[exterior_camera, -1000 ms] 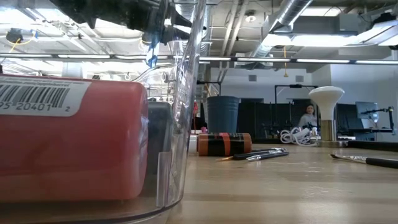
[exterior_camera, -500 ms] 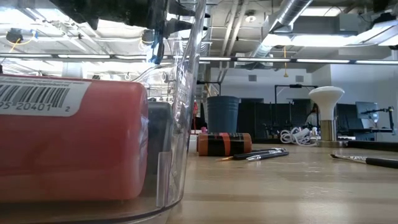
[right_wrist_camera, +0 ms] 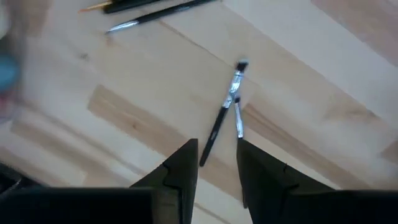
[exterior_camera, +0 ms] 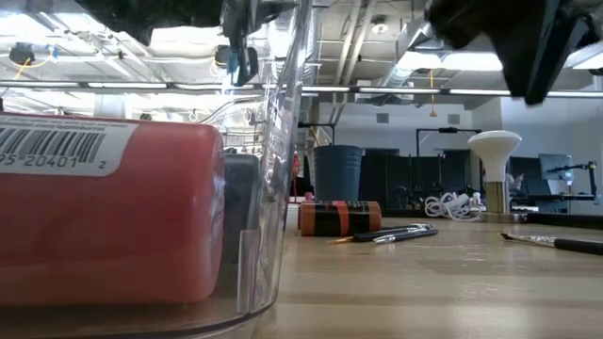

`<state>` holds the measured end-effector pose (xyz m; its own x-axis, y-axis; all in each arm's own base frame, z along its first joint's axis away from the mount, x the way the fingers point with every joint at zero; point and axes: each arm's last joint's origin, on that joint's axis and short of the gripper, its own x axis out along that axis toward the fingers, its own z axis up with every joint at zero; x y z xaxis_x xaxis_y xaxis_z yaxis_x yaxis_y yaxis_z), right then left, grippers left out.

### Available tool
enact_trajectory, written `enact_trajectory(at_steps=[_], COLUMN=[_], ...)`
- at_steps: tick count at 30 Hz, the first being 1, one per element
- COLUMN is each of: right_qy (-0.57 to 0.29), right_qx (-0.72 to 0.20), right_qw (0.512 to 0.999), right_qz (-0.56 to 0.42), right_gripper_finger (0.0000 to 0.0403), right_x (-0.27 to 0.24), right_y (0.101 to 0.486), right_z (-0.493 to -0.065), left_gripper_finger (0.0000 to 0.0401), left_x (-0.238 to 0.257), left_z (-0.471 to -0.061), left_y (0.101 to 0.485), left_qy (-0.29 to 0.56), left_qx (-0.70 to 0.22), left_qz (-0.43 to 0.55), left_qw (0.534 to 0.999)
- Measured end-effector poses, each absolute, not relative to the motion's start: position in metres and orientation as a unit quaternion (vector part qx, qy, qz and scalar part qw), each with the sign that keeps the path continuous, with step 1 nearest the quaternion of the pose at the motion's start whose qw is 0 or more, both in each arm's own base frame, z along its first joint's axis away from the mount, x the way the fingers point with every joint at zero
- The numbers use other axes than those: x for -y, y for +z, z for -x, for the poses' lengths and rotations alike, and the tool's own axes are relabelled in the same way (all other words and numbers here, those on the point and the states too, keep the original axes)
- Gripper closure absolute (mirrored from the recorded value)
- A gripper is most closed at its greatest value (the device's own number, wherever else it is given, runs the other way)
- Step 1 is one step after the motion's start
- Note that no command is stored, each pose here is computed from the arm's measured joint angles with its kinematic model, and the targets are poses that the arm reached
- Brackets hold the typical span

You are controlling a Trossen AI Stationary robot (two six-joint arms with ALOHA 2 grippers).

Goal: Pick & Place Paint Supplies
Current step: Put the paint brush into the blue cup

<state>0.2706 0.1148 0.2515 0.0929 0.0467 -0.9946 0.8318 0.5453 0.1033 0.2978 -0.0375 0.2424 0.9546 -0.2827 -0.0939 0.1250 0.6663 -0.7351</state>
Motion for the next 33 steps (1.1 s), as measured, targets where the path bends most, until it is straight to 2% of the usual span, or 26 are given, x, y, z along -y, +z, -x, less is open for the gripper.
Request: enact_trajectory(at_steps=[6, 11, 13, 17, 20, 25, 30, 33], right_qy=[-0.287, -0.247, -0.269, -0.36, -0.376, -0.336, -0.355, -0.363], right_qx=[-0.59, -0.588, -0.585, -0.579, -0.564, -0.555, -0.558, -0.556], right_qw=[0.622, 0.637, 0.642, 0.601, 0.59, 0.613, 0.607, 0.621], right_qz=[-0.427, -0.432, -0.416, -0.417, -0.439, -0.451, -0.441, -0.417], right_gripper_finger=[0.0298, 0.0298, 0.0298, 0.0297, 0.0289, 0.0264, 0.0211, 0.0179], right_x=[-0.109, -0.115, -0.115, -0.102, -0.095, -0.098, -0.093, -0.09], right_y=[0.235, 0.236, 0.231, 0.203, 0.184, 0.181, 0.175, 0.17], right_z=[-0.269, -0.274, -0.273, -0.262, -0.259, -0.263, -0.265, -0.267], left_gripper_finger=[0.0399, 0.0399, 0.0399, 0.0399, 0.0399, 0.0399, 0.0399, 0.0399], left_x=[0.044, 0.045, 0.045, 0.043, 0.042, 0.043, 0.043, 0.043], left_z=[-0.296, -0.292, -0.291, -0.289, -0.289, -0.288, -0.288, -0.288], left_y=[0.242, 0.232, 0.228, 0.224, 0.222, 0.221, 0.221, 0.221], left_qy=[-0.143, -0.14, -0.138, -0.122, -0.114, -0.113, -0.113, -0.115], left_qx=[-0.112, -0.129, -0.133, -0.135, -0.135, -0.137, -0.137, -0.139], left_qz=[0.38, 0.381, 0.381, 0.384, 0.39, 0.391, 0.394, 0.397], left_qw=[0.907, 0.905, 0.905, 0.905, 0.904, 0.903, 0.901, 0.9])
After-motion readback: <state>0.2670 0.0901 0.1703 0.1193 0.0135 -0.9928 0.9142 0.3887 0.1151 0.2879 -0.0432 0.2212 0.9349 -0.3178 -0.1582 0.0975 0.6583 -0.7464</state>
